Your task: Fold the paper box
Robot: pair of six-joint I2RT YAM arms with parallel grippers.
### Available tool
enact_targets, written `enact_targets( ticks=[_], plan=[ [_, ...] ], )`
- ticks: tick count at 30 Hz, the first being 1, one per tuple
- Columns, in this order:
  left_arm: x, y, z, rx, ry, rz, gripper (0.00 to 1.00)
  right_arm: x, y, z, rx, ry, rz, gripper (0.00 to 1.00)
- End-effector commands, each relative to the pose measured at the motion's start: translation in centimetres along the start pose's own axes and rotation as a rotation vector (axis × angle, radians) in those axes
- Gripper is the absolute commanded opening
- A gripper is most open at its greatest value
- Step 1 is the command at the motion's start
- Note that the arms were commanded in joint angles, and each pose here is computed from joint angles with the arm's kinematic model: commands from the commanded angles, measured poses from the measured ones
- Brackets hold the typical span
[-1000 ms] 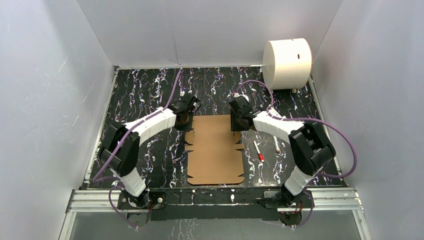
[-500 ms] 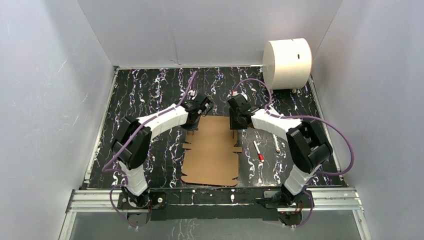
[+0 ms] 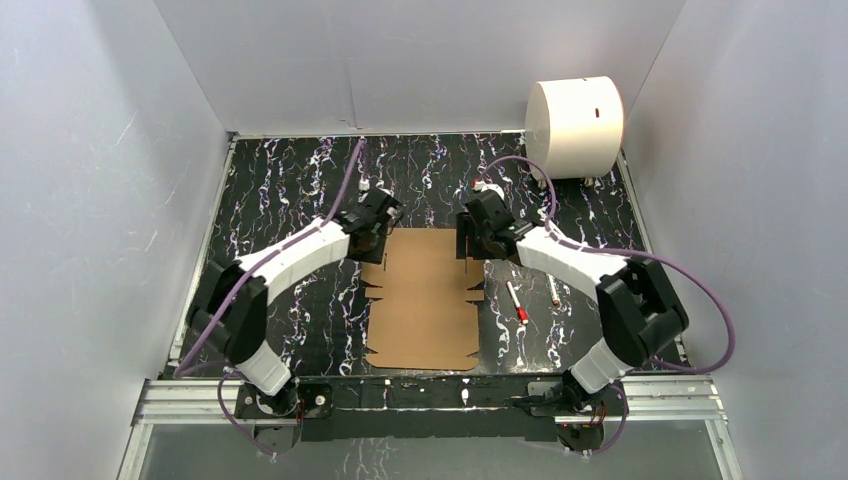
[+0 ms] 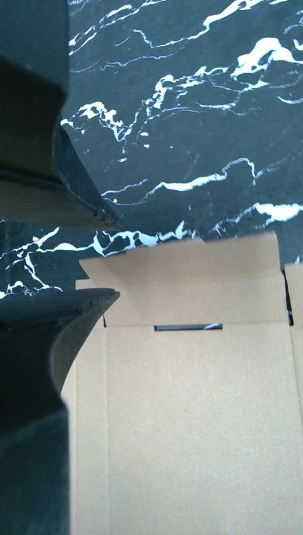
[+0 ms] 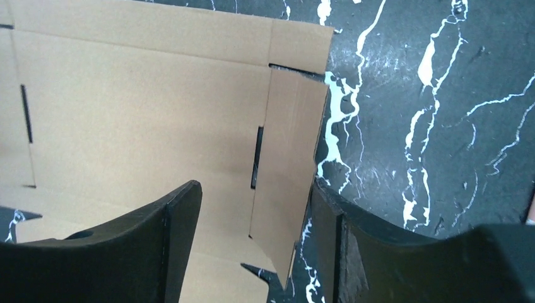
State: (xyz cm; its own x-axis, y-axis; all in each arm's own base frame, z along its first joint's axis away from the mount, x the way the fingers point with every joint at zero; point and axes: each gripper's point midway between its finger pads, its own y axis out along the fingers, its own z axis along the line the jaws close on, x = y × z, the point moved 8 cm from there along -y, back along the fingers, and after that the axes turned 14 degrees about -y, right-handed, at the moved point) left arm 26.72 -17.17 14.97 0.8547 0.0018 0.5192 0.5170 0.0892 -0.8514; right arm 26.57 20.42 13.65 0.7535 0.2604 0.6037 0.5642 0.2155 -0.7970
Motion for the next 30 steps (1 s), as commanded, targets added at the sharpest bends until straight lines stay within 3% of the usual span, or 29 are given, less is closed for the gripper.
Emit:
enact_targets(
  ticks=[1,12,23,30],
  plan=[
    [0.2,-2.3,2.2,-0.135,-0.156,-0.031,0.43,0.7,-2.2,-0.4,0.039,0.049,-0.107,0.74],
    [-3.8,-4.0,5.2,-0.401,-0.392,0.058,0.65,-3.6,-4.3,-1.6,0.176,0.124,-0.124,0.74],
    [-7.5,-2.1,4.9,-0.555,-0.574,0.139,0.69,-6.9,-3.6,-1.2,0.286,0.237,-0.171,0.68],
    [-7.8,-1.1,4.8,-0.57,-0.653,0.105,0.7,-8.3,-2.4,-1.9,0.294,0.332,-0.224,0.65]
  ],
)
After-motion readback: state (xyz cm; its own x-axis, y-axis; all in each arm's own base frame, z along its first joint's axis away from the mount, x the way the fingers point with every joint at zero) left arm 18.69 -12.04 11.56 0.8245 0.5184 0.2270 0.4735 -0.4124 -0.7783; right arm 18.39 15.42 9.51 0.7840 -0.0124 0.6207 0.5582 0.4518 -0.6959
